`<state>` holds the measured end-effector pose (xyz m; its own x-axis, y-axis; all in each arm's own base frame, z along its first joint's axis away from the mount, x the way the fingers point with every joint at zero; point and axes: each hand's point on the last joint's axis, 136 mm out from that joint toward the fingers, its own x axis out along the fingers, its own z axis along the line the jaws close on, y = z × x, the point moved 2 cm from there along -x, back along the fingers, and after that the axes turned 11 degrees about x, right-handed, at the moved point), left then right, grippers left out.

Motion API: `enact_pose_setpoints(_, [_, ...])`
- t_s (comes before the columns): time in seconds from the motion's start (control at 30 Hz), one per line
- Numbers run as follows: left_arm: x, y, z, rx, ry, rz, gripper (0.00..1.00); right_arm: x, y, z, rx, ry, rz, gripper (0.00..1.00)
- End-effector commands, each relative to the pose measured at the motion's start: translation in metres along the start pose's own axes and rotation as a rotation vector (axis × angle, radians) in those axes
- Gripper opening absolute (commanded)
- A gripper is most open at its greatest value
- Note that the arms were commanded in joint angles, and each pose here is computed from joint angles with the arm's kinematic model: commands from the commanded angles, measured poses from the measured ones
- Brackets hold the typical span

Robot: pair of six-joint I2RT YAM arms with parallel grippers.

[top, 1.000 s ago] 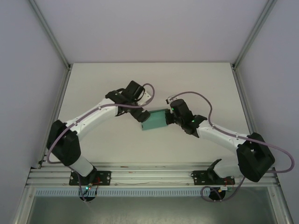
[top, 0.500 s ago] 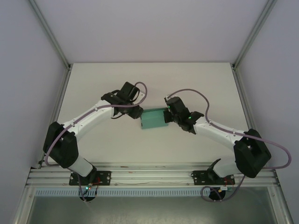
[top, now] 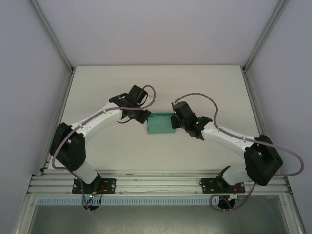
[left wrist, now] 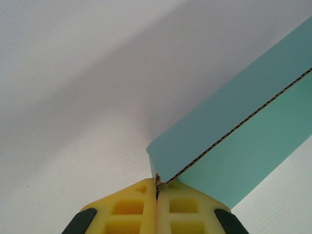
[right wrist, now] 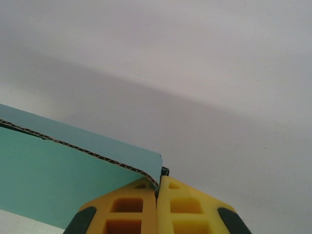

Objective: Assemble paper box

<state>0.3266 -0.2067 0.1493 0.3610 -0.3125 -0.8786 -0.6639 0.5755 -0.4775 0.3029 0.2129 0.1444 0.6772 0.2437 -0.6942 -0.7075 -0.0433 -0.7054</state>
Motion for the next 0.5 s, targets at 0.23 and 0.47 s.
enact_pose_setpoints(0.23, [-0.014,-0.007,-0.021,-0.287,0.163,0.022,0.0,-0.005,0.032,-0.011,-0.157,0.186,0.029,0.0])
enact_pose_setpoints(0.47, [-0.002,0.005,-0.029,-0.521,0.357,0.102,0.0,-0.007,0.039,-0.002,-0.194,0.151,-0.075,0.0])
